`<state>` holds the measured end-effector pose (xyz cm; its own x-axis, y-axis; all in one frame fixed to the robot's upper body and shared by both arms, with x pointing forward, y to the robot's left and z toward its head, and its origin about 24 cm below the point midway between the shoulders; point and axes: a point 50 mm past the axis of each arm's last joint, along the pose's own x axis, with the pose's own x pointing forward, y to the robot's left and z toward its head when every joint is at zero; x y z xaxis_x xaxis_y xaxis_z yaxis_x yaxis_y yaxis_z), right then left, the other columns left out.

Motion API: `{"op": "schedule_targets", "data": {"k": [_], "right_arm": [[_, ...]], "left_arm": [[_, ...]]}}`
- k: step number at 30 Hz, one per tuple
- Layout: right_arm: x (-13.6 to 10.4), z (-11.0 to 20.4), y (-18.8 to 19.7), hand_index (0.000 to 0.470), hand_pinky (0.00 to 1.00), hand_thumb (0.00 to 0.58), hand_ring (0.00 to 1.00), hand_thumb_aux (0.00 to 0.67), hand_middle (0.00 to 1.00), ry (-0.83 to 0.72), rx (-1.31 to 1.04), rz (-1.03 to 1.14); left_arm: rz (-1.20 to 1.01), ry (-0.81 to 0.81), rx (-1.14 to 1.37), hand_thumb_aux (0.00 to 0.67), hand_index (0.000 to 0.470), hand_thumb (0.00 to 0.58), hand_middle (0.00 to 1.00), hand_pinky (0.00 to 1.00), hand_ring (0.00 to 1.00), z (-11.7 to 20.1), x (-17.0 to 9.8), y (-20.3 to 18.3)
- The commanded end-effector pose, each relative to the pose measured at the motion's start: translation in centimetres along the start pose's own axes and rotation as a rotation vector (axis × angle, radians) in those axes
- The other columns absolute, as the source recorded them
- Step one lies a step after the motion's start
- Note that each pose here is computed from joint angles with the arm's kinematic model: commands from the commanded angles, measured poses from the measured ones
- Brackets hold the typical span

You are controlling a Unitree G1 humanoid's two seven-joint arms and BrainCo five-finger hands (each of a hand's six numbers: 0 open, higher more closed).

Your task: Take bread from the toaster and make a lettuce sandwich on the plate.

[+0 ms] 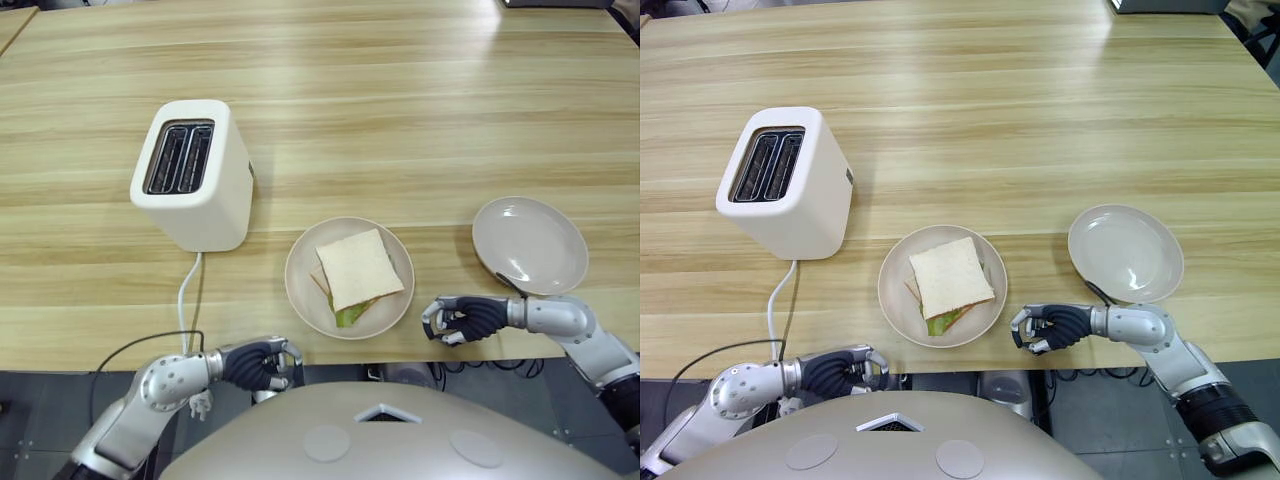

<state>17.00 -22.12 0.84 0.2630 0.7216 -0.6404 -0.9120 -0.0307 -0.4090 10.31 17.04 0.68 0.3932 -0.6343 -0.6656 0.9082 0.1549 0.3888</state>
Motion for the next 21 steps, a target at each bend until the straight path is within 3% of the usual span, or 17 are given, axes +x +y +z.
{"op": "schedule_targets", "data": {"k": [1, 5, 11, 21], "right_arm": [[1.3, 0.1, 0.1, 0.460, 1.00, 0.580, 1.00, 0.670, 1.00, 0.069, -0.179, 0.025], [2.2, 0.5, 0.3, 0.460, 1.00, 0.580, 1.00, 0.670, 1.00, 0.108, -0.330, 0.075], [3.9, 1.2, -0.3, 0.460, 1.00, 0.580, 1.00, 0.670, 1.00, 0.052, -0.371, 0.045], [8.2, 0.7, -9.2, 0.460, 1.00, 0.580, 1.00, 0.670, 1.00, 0.047, -0.437, -0.259]], "left_arm": [[0.074, 0.053, 0.124, 0.670, 0.460, 0.580, 1.00, 1.00, 1.00, 0.0, 1.7, 0.8], [0.101, 0.056, 0.172, 0.670, 0.460, 0.580, 1.00, 1.00, 1.00, 0.1, 3.1, 1.3], [0.114, 0.050, 0.198, 0.670, 0.460, 0.580, 1.00, 1.00, 1.00, 0.2, 4.7, 1.9], [0.394, 0.260, 0.307, 0.670, 0.460, 0.580, 1.00, 1.00, 1.00, -2.6, 7.3, 9.1]]}}
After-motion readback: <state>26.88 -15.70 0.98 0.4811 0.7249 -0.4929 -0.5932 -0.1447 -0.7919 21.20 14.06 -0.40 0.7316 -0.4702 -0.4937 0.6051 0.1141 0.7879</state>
